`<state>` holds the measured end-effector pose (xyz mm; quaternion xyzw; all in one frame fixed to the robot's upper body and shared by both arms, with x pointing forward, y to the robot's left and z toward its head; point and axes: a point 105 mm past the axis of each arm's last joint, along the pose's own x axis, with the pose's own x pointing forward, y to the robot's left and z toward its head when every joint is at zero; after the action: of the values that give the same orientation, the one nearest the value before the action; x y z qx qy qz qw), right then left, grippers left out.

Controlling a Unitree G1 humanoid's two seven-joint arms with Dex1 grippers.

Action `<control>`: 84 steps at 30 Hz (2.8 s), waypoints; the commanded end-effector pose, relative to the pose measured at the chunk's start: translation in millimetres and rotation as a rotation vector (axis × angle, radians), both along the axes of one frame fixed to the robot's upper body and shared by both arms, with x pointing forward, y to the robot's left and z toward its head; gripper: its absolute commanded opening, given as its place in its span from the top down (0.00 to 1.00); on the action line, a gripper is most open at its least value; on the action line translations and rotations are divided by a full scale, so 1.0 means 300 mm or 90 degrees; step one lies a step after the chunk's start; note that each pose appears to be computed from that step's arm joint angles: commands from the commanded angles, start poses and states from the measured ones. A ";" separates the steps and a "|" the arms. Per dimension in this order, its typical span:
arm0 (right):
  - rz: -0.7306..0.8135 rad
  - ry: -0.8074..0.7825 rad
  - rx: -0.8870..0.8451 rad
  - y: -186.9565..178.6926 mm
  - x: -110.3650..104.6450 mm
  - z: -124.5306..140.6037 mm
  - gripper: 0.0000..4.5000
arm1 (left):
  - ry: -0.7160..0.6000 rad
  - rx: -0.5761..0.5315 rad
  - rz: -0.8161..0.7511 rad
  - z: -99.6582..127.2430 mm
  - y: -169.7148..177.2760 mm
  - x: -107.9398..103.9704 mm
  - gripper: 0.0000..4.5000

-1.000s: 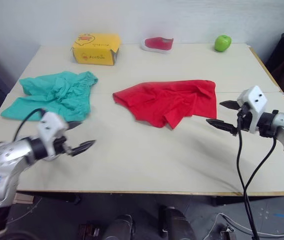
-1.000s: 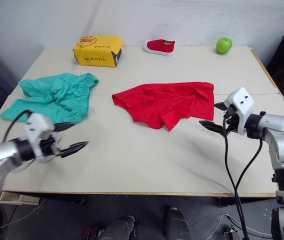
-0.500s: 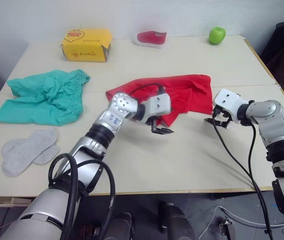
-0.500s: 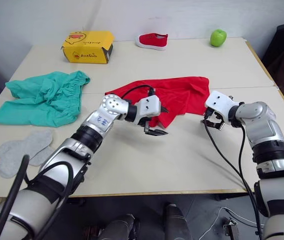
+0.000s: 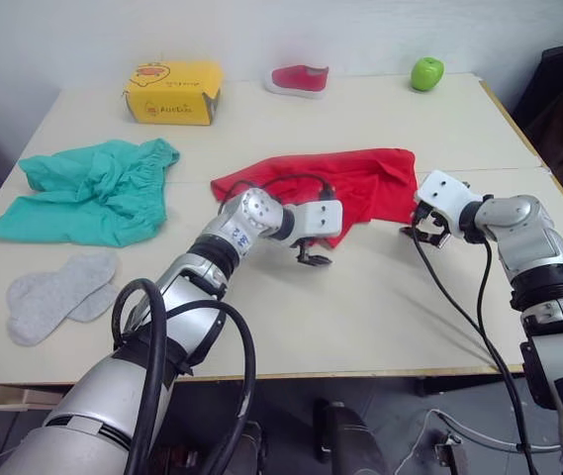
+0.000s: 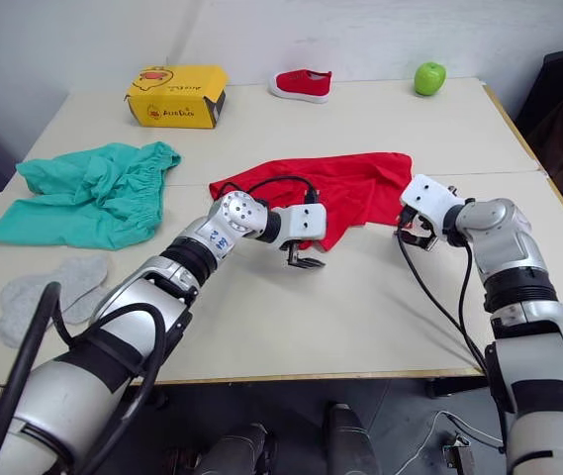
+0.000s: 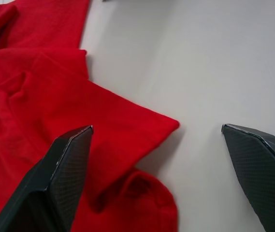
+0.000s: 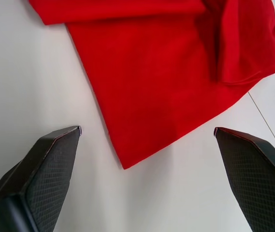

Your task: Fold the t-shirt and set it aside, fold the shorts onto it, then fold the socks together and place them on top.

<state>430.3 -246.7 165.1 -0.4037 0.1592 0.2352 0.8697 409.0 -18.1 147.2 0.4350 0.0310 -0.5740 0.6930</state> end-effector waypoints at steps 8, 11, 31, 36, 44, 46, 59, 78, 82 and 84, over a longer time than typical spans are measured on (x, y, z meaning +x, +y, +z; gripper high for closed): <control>-0.017 0.011 -0.020 -0.001 0.016 -0.064 0.51 | -0.005 -0.033 0.049 0.017 -0.020 0.024 0.67; -0.018 0.009 -0.037 -0.009 0.015 -0.077 0.75 | -0.005 -0.041 0.060 0.019 -0.016 0.030 0.89; 0.171 -0.014 -0.112 -0.041 -0.208 -0.009 0.99 | 0.276 -0.146 -0.123 0.101 0.305 -0.229 1.00; 0.223 0.015 -0.098 -0.048 -0.314 -0.004 0.99 | 0.351 -0.131 -0.103 0.086 0.454 -0.358 1.00; 0.251 0.065 -0.009 -0.068 -0.429 0.027 0.99 | 0.393 -0.138 0.007 0.060 0.611 -0.446 1.00; 0.247 0.083 0.000 -0.081 -0.450 0.018 0.99 | 0.399 -0.138 0.038 0.049 0.646 -0.462 1.00; 0.269 0.252 0.002 -0.151 -0.665 -0.116 0.99 | 0.519 -0.113 0.128 -0.015 0.781 -0.646 1.00; 0.050 -0.498 0.023 -0.116 -0.255 0.627 0.99 | -0.080 -0.723 0.302 0.763 0.861 -0.069 1.00; 0.012 -0.681 -0.061 -0.171 -0.305 0.792 0.99 | -0.096 -0.718 0.204 0.873 0.838 -0.129 1.00; 0.014 -0.704 -0.093 -0.196 -0.319 0.790 0.99 | -0.082 -0.666 0.153 0.863 0.801 -0.165 1.00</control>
<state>342.5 -293.0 398.6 -0.5143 -0.2951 0.0133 0.8051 369.8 223.4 405.5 0.0412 -0.2517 -0.3789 0.8896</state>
